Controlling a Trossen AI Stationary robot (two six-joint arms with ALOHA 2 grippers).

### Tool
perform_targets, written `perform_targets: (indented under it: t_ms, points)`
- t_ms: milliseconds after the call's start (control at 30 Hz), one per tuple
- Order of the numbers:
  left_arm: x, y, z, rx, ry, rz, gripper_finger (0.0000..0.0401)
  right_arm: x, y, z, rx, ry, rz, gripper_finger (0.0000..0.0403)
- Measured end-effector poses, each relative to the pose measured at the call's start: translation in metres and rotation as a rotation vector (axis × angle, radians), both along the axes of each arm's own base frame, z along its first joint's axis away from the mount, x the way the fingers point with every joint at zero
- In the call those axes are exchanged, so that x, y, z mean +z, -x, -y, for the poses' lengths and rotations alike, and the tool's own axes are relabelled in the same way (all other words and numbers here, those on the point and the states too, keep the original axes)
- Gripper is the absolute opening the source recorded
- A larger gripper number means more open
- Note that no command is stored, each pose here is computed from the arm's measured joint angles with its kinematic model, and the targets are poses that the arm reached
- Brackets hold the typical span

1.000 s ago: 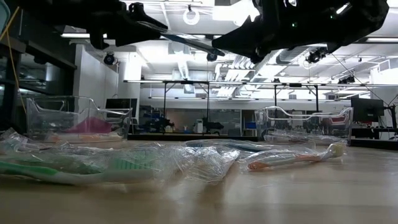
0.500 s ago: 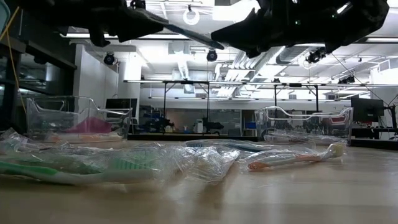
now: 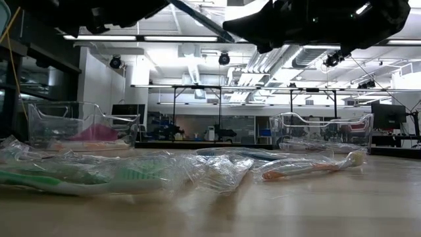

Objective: Pick & Place Toothbrushes
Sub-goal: Put the blue toothbrush into the green bin

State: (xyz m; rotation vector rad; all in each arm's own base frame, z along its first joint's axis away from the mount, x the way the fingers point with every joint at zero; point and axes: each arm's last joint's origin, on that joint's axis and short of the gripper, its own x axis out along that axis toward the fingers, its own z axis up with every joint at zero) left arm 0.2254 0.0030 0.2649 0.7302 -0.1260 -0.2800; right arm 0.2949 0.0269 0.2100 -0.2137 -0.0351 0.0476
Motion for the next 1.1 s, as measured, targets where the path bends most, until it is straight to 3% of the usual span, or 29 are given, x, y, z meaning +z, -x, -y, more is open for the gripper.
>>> perform_targets:
  t_ms: [200,733,1100]
  points:
    - [-0.005,-0.004,0.001,-0.022,-0.003,-0.017,0.0148,0.004,0.0,0.001,0.029,0.022,0.047,0.0003]
    - [-0.008,-0.027,0.003,-0.146,0.02,0.175,0.0148,0.005,0.0,0.007,0.042,0.022,0.051,0.0002]
    - [-0.011,-0.029,0.003,-0.159,0.016,0.171,0.0147,0.005,0.0,0.008,0.035,0.024,0.051,0.0002]
